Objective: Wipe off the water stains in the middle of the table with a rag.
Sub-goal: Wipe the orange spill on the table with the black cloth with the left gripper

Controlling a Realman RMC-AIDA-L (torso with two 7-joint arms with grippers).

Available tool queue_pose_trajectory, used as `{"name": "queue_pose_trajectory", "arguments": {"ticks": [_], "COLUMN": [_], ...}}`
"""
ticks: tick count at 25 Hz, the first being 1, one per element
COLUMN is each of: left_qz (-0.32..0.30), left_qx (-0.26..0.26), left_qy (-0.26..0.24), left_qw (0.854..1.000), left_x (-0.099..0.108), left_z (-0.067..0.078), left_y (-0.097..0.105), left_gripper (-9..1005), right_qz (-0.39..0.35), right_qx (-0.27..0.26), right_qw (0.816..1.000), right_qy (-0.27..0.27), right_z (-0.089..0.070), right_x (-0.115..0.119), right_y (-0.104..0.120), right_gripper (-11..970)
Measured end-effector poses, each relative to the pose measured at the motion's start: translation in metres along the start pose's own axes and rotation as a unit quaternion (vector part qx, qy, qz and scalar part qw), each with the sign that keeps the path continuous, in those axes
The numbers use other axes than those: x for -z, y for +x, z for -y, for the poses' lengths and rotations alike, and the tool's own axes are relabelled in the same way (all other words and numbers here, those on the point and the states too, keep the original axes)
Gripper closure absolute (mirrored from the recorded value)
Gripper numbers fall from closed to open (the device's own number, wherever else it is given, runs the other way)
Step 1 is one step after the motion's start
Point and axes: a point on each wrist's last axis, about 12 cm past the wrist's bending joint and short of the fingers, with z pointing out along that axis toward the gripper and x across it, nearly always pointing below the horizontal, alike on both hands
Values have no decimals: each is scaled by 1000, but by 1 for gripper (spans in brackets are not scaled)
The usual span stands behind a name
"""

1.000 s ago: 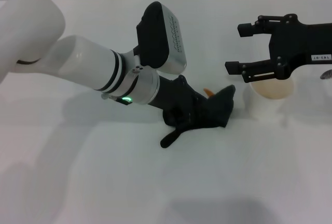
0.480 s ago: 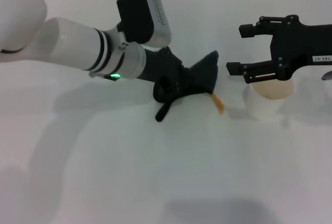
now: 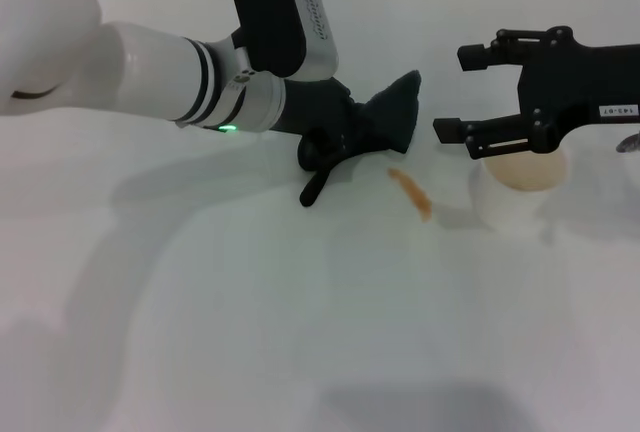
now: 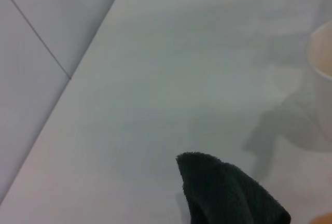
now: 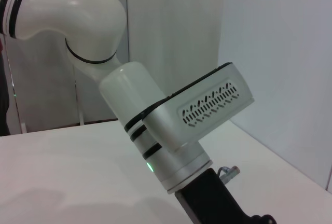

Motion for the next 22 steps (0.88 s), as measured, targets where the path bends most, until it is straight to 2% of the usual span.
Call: {"name": "queue_pose_trajectory", "arguments": {"ticks": [5, 11, 22], "left_qz": [1, -4, -13], "left_qx": [-7, -15, -10], "left_qy": [10, 43, 64], "left_qw": [1000, 999, 998], "left_x": [-4, -12, -14], "left_z": [4, 24, 33], "left_y": [-5, -4, 3], "left_gripper": [911, 911, 912], "right_qz": [1, 1, 2], "right_qx": [0, 1, 3], "right_qw": [1000, 1000, 1000], "right_qy": [1, 2, 4], "right_z": [0, 0, 1], "right_x": [0, 0, -1], "right_y": [0, -1, -2], "right_gripper": [105, 105, 105]}}
